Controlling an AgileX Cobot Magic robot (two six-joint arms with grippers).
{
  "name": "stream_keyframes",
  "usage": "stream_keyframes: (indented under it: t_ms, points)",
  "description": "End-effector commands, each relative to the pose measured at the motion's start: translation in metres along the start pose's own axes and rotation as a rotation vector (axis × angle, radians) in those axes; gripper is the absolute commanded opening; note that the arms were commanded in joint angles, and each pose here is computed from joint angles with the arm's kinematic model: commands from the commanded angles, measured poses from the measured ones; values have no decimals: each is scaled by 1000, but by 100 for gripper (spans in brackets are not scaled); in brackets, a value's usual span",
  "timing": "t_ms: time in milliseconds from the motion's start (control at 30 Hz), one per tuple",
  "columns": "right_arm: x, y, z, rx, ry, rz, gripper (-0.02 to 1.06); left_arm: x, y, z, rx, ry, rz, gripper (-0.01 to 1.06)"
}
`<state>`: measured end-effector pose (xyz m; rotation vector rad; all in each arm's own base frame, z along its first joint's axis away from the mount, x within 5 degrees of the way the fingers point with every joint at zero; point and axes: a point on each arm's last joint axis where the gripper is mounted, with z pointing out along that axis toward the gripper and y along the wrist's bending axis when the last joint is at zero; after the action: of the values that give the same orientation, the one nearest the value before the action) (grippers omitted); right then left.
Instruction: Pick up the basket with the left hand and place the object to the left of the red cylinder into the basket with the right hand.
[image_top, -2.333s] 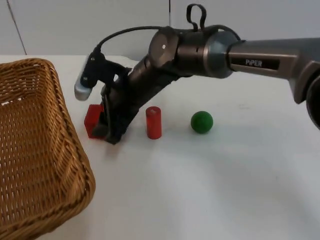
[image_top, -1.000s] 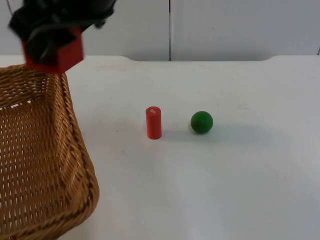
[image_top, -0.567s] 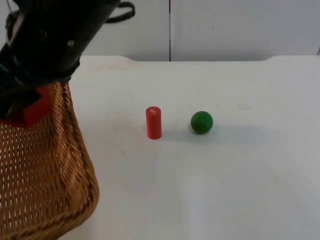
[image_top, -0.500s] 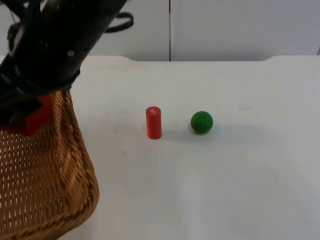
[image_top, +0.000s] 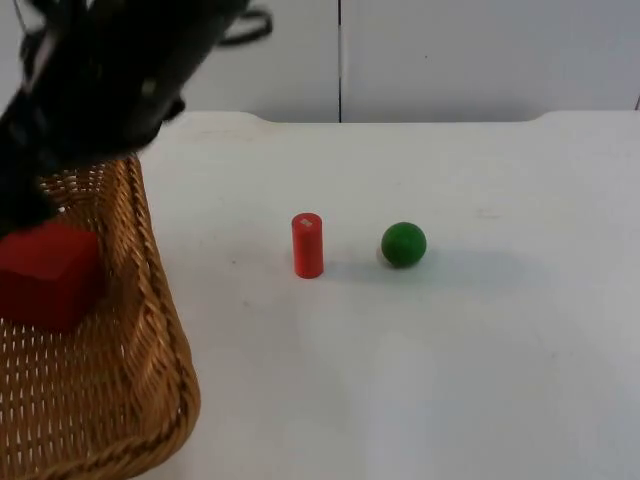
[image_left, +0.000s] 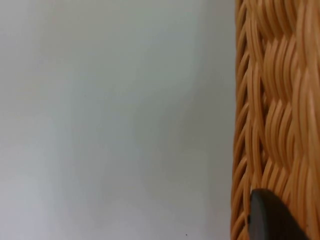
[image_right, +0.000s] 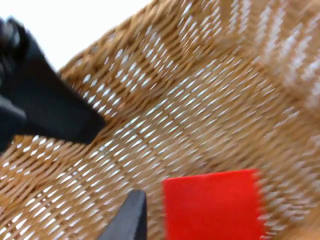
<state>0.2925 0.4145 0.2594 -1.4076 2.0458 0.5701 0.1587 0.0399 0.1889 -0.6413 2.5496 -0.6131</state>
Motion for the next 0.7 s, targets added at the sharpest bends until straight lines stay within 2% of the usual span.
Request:
stream_keyframes:
  t_ms: [0,133,167,233,300,333,400,467,500,633,667]
  points:
    - [-11,-9,-30,31,-42,-5,101,-1,-3,-1,30,-20,-27,0]
    - [-4,-56,-88,104,-48,120,101,-1,-2,-1,27,-24,-27,0]
    - [-4,-56,-88,104,-48,120,101,-1,-2,-1,27,-24,-27,0]
    - [8,-74,-106,142,-46,174,101,-1,-2,-1,26,-25,-27,0]
    - [35,-98,-132,205,-40,268,101,-2,-2,-1,25,-27,-25,0]
    - [35,-98,-132,205,-40,268,101,-2,-2,-1,25,-27,-25,0]
    - [61,-109,-157,258,-41,336,101,-2,-2,-1,24,-28,-25,0]
    - [92,-110,-176,293,-17,395,101,-2,-2,-1,25,-29,-27,0]
    - [92,-110,-176,293,-17,395,101,-2,-2,-1,25,-29,-27,0]
    - [139,-91,-224,352,-10,490,101,-2,-2,-1,22,-33,-27,0]
    - [139,-91,-224,352,-10,490,101,-2,-2,-1,22,-33,-27,0]
